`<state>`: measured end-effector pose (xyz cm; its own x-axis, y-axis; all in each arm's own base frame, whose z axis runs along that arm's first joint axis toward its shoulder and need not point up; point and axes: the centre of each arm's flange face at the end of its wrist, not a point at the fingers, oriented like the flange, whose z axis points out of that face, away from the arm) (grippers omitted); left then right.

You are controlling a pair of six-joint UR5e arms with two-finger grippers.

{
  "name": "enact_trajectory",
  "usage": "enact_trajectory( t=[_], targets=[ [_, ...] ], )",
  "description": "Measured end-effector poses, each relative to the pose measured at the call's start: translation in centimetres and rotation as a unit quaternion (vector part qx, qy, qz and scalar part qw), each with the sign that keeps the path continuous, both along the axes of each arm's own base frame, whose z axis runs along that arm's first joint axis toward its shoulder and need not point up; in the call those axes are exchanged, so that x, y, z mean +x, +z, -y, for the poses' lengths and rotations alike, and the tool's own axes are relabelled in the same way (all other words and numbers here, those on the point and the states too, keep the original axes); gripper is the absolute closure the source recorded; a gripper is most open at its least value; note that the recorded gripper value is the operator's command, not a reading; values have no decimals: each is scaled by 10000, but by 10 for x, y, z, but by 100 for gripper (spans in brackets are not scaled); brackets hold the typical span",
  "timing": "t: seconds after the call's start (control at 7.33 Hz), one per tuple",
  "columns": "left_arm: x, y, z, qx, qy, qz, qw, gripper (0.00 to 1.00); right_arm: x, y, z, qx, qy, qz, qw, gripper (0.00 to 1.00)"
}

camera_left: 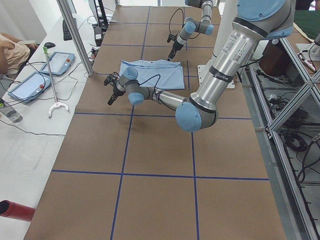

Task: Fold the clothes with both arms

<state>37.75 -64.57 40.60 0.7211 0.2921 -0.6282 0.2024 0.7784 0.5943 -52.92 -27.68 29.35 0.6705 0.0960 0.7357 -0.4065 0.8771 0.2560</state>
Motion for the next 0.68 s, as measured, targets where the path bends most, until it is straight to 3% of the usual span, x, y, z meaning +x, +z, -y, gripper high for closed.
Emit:
enact_trajectory(
  t=[0.14,0.27,0.41,0.68],
  targets=[
    [-1,1,-2,-2,0,-1,10000,0,-6,-5,-18,134,-202,-29,9997,1],
    [-1,2,-2,-6,2,2,10000,0,-14,-6,-39,347,-356,-119,9987,30],
    [-1,2,-2,-21,-7,-10,10000,0,-21,-8,-57,601,-486,-229,9967,44],
    [7,2,-7,-122,-24,-99,9999,0,-28,-9,-73,1082,-845,-524,9891,61]
  ],
)
